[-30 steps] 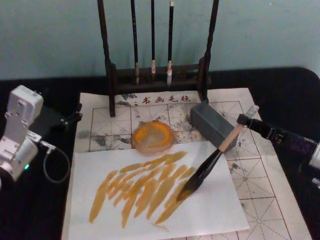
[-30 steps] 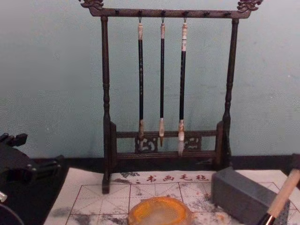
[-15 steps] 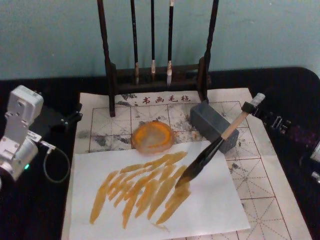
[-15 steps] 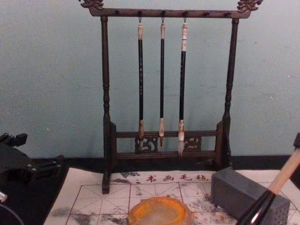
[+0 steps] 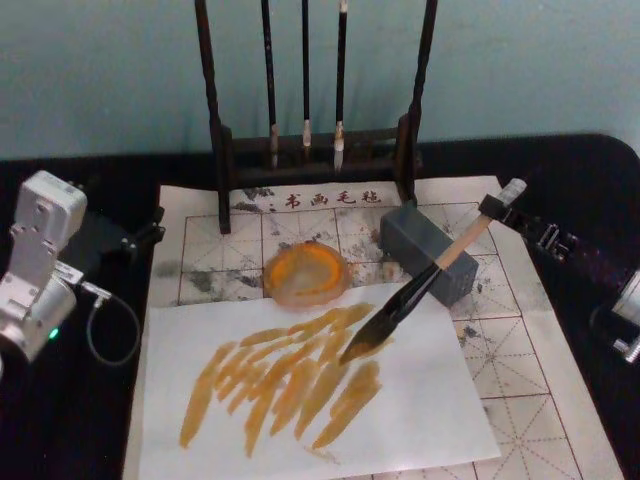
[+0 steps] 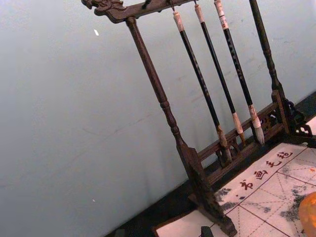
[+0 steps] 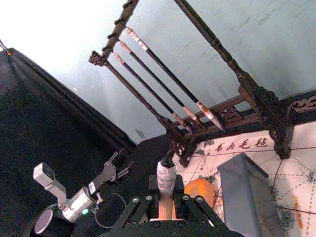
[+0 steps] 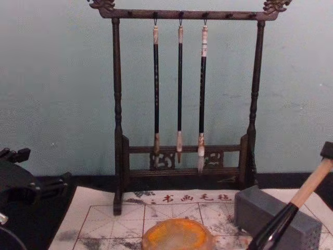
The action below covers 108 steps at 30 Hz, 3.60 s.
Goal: Pick up the brush from the inkstone, write on the paper, then place the brush back to its original position.
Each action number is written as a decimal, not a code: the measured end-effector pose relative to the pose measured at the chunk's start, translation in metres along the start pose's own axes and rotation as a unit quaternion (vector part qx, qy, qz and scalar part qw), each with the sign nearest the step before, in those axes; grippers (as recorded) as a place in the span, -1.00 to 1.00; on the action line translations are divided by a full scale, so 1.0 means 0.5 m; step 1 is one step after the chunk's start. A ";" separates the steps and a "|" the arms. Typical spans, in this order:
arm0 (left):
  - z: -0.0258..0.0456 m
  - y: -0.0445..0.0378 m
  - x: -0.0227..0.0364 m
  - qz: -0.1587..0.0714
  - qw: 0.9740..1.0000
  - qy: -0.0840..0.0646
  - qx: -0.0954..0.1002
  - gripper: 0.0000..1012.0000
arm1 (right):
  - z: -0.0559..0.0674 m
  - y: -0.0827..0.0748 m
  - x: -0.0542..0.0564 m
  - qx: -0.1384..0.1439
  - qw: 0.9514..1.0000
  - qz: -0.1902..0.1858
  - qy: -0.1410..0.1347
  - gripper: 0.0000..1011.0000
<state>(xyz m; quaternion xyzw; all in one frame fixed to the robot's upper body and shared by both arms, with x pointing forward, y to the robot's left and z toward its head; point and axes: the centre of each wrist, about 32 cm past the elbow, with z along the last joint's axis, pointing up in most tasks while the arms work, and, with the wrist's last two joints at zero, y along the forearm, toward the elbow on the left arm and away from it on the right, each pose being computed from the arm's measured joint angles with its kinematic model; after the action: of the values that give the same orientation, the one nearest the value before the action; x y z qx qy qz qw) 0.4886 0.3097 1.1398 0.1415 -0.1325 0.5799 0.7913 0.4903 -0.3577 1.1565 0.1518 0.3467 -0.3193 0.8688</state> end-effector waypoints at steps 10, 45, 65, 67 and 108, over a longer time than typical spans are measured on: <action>0.000 0.000 0.000 0.000 1.000 0.000 0.000 0.98 | -0.008 0.009 -0.002 0.005 1.000 -0.003 0.010 -0.62; 0.000 0.000 0.000 0.000 1.000 0.000 0.000 0.98 | -0.071 0.145 -0.014 0.110 0.990 -0.085 0.032 -0.62; 0.000 0.000 0.000 0.000 1.000 0.000 0.000 0.98 | -0.091 0.188 -0.013 0.119 0.986 -0.108 0.034 -0.61; 0.000 0.000 0.000 0.000 1.000 0.000 0.000 0.98 | -0.091 0.190 -0.014 0.120 0.986 -0.109 0.036 -0.62; 0.000 0.000 0.000 0.000 1.000 0.000 0.000 0.98 | -0.114 0.190 -0.013 0.113 0.983 -0.129 0.070 -0.62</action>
<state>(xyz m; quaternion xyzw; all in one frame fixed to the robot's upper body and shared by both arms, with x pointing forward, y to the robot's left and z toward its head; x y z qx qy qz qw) 0.4886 0.3097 1.1398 0.1415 -0.1324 0.5799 0.7913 0.5208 -0.2557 1.1243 0.2250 0.3848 -0.4545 0.7712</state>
